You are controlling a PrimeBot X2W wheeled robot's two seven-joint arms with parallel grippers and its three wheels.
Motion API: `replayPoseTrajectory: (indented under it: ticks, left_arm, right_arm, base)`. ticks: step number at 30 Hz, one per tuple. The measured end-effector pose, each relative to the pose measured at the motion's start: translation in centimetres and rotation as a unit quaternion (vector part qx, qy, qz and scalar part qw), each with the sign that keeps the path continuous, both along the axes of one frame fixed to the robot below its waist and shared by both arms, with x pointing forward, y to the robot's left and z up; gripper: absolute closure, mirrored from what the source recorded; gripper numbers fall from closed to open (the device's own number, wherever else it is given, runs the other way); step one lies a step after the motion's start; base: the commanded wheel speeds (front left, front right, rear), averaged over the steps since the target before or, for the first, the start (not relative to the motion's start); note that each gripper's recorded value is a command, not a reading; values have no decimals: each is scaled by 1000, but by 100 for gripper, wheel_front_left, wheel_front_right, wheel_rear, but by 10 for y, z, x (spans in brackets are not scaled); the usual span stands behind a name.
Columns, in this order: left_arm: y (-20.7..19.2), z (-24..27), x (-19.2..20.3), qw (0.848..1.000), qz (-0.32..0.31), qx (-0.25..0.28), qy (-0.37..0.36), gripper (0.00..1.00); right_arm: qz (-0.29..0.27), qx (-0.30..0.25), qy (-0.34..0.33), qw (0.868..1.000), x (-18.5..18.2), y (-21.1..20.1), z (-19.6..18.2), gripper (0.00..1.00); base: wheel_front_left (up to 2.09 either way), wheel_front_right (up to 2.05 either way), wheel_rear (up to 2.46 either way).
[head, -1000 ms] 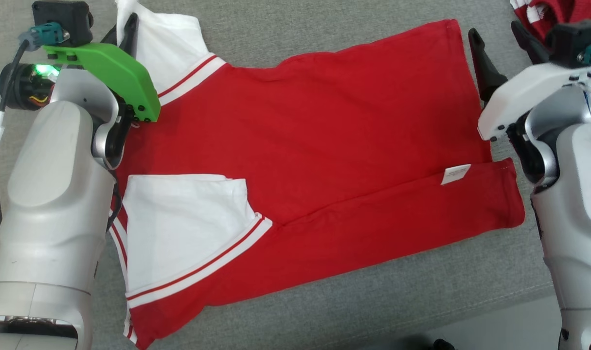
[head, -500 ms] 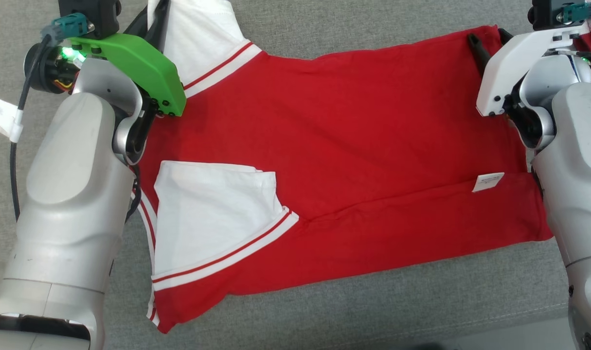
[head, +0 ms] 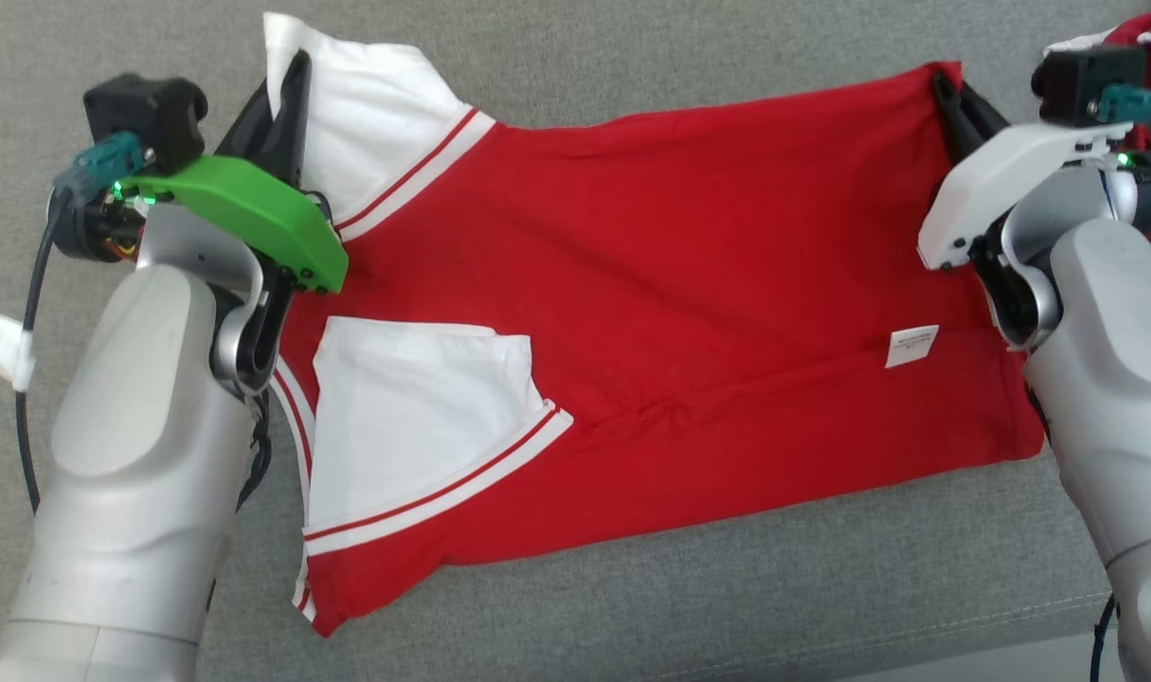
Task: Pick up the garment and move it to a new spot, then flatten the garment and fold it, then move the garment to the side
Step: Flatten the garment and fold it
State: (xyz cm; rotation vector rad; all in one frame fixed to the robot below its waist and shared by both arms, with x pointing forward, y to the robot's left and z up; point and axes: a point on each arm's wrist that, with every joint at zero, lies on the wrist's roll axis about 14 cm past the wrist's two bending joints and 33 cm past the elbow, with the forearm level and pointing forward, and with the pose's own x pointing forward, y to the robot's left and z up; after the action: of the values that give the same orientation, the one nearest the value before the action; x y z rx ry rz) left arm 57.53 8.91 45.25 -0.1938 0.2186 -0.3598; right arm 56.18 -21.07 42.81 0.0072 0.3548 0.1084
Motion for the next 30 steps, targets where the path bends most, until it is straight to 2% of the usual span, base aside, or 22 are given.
replayPoseTrajectory:
  ticks: [8,14,19,29,30]
  left_arm:
    - [3,29,-52,997,15,-38,-58,100]
    - [4,33,-105,995,36,-60,-68,100]
    - [5,22,-138,994,61,-80,-48,100]
    - [3,5,-166,992,78,-92,-19,100]
    - [3,3,-168,992,80,-93,-15,85]
  right_arm:
    - [-1,29,-62,998,-45,-1,21,100]
    - [-17,60,-88,994,-78,0,31,100]
    - [-42,79,-84,992,-98,-6,26,100]
    - [-79,88,-62,991,-121,-14,7,100]
    - [-82,89,-61,991,-124,-14,5,100]
  base:
    - [0,0,0]
    - [0,0,0]
    - [0,0,0]
    - [0,0,0]
    - [0,0,0]
